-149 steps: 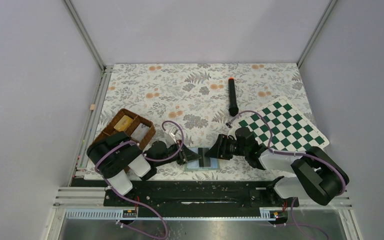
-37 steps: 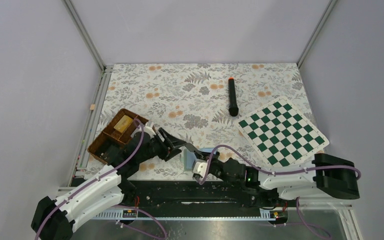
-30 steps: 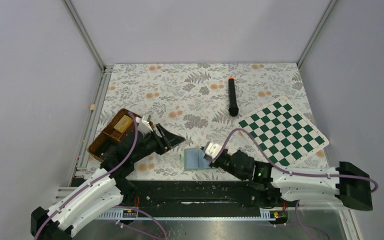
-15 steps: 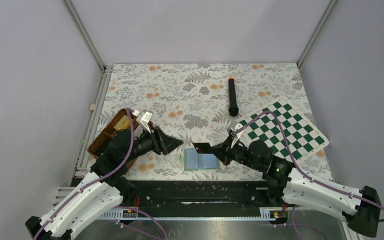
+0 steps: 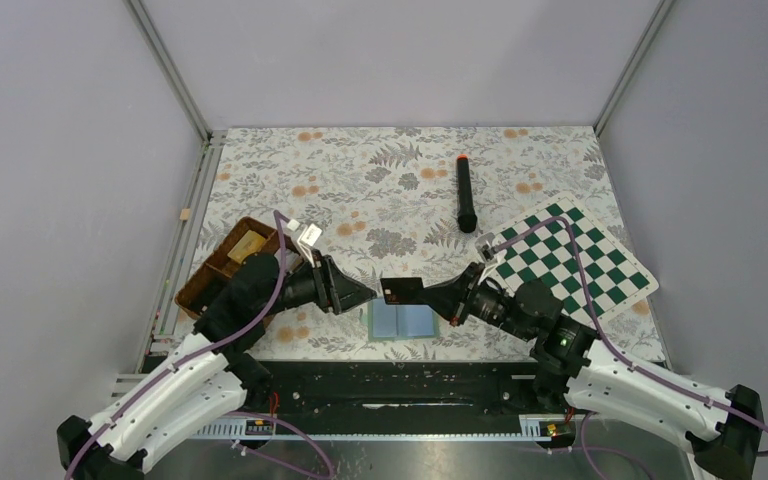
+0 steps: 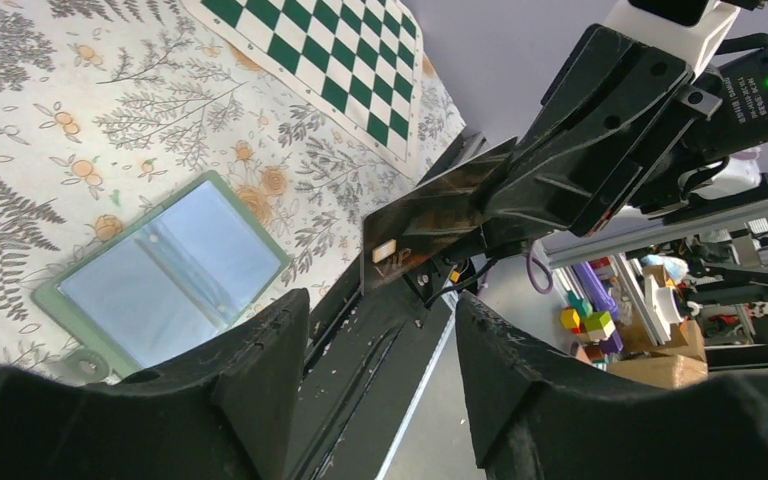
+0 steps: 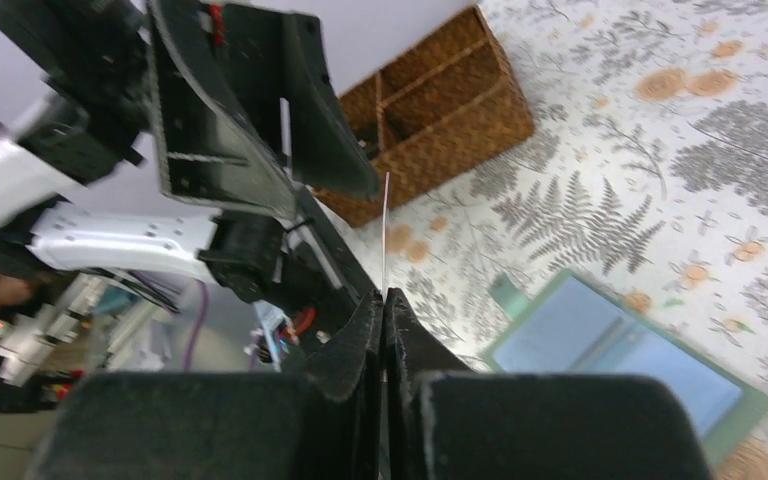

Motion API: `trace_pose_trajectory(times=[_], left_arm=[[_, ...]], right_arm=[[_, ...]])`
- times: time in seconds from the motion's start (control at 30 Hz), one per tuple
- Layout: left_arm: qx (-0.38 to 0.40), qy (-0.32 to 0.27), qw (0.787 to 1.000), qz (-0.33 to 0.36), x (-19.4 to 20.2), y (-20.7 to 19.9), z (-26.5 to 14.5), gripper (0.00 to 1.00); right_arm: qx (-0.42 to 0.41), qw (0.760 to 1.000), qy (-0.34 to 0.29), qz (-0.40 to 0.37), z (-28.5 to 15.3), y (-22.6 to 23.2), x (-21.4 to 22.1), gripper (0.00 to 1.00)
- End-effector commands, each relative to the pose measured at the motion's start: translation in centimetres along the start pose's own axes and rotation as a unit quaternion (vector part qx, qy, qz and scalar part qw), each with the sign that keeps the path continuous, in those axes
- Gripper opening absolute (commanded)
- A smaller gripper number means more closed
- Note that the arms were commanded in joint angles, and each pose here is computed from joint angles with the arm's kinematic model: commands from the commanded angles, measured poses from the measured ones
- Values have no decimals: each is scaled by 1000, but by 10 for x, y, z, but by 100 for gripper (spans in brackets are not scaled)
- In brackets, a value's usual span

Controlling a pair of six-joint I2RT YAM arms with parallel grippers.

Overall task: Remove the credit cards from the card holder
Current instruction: Place the credit card in the storage box.

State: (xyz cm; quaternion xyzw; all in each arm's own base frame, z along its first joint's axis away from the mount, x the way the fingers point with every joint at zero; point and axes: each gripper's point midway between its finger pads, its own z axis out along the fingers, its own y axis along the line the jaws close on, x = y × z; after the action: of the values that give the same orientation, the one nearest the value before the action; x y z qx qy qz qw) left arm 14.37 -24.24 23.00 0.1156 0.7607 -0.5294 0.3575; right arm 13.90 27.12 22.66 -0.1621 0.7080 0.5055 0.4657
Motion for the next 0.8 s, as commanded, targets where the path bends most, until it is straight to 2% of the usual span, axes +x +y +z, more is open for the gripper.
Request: trace_pose_trajectory(times=[0.0,0.3,0.4,0.57,0.63,0.7,0.73,0.77], left_arm=[[78,-17,997,4,-13,-31,2,53],[124,-24,992,-27,-15,-42,7,36],[138,-26,989,-37,-15,-45,9,25],[155,-29,986,-51,-15,-48,8,13],[162,-32,985,-57,-16,-51,7,1],[165,-37,984,-64,-17,-52,6,0],[164,-40,983,-67,-18,-52,5,0],[162,-45,983,-69,-20,-52,4,0]], right_arm=[[-59,994,-61,61,-2,28,-30,0],[-93,989,-76,92,0,35,-29,0],[-98,987,-82,102,1,35,-29,0],[-87,987,-83,105,3,29,-27,0],[-86,987,-86,108,3,28,-27,0],[-84,987,-85,109,4,27,-26,0],[-83,987,-85,110,4,26,-25,4],[-79,987,-84,110,5,24,-24,13]])
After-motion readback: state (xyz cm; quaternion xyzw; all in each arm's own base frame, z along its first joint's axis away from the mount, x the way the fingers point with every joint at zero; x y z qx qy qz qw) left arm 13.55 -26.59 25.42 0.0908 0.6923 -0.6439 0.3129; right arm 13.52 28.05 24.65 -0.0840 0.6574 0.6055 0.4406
